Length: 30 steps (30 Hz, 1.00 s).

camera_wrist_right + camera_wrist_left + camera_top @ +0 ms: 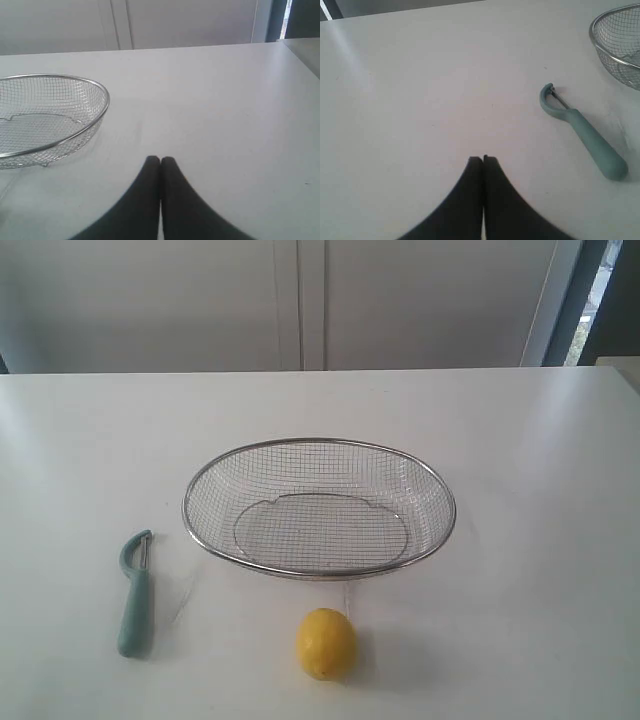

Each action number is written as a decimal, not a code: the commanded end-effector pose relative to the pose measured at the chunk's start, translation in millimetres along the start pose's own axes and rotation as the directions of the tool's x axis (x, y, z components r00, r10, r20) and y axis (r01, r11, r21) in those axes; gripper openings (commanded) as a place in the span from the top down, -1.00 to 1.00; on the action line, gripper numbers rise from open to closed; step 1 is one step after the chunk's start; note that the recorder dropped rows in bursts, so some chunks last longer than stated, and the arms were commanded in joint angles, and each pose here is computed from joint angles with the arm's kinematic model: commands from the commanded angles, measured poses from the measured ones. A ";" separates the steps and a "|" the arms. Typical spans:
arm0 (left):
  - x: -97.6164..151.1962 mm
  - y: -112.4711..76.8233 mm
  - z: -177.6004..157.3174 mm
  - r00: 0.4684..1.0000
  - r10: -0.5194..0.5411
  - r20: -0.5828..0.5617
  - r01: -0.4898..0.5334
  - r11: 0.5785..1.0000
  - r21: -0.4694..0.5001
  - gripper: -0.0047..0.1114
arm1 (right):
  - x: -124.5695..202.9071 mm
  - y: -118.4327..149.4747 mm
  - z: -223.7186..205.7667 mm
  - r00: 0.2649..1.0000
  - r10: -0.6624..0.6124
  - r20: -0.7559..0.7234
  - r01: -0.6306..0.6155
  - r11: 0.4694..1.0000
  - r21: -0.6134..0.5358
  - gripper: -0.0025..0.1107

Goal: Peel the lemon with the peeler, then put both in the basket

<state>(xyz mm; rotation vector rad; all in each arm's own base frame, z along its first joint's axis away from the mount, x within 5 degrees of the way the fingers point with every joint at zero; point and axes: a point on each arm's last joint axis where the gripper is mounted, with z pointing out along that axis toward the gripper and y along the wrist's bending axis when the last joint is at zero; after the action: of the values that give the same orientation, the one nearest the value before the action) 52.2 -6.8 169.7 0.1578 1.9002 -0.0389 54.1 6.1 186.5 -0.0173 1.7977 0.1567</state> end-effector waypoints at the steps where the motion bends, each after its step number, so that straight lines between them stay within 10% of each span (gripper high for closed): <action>1: 1.4 0.1 0.2 1.000 0.004 -0.003 -0.004 1.000 -0.002 0.92 | 0.2 0.1 0.1 1.000 0.003 0.014 -0.003 1.000 -0.003 0.96; 30: 1.4 0.1 0.2 1.000 0.004 -0.003 -0.004 1.000 -0.002 0.92 | -13.1 1.8 -1.1 0.987 0.005 0.160 -0.001 1.000 -0.023 0.96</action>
<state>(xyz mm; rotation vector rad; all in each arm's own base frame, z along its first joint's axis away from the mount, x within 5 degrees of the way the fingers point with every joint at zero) 52.2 -6.8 169.7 0.1578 1.9002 -0.0389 55.8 6.7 197.3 -0.0188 1.6779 0.1684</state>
